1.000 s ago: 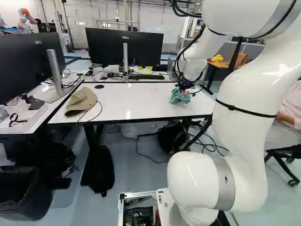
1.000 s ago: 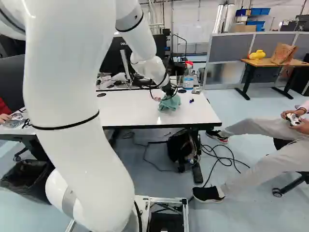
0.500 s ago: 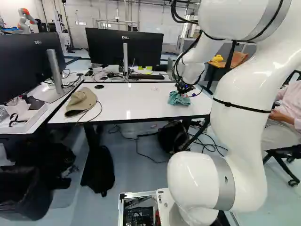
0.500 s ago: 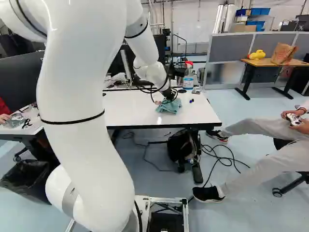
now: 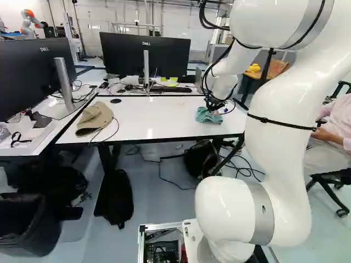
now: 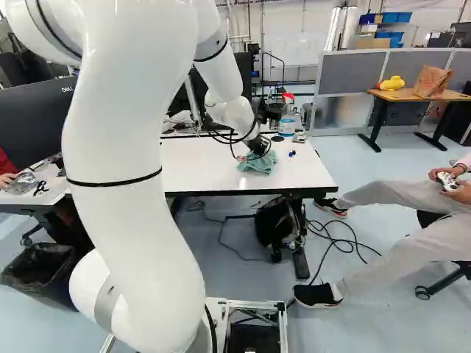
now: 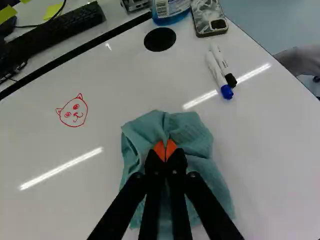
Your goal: Clean the table with the green towel
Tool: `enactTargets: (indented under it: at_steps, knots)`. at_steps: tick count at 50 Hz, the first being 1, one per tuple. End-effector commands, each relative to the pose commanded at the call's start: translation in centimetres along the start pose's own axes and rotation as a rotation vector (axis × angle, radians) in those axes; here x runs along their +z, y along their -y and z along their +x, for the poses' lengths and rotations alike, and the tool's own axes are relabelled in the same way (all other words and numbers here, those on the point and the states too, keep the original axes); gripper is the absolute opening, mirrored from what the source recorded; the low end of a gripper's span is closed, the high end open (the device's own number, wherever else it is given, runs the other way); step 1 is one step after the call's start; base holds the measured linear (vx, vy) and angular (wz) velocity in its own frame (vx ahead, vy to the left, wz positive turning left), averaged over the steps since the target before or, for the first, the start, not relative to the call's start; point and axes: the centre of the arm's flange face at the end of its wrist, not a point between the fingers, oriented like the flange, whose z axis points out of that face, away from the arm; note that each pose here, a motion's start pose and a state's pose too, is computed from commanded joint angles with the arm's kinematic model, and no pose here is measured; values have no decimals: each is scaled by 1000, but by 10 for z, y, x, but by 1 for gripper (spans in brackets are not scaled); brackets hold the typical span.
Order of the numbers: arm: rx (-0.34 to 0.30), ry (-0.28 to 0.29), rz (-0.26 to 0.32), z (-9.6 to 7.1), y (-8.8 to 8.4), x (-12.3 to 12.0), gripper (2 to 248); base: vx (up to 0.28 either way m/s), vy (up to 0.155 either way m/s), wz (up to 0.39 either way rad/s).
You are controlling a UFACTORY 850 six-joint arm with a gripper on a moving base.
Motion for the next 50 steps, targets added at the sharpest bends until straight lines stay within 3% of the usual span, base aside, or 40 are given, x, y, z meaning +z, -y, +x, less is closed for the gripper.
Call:
enactTargets:
  at_steps: [20, 34, 50]
  knots:
    - [0, 55, 0, -5, 0, 0, 23, 0, 0, 0]
    - [0, 58, 0, -5, 0, 0, 23, 0, 0, 0]
    - [27, 49, -19, 6, -17, 6, 23, 0, 0, 0]
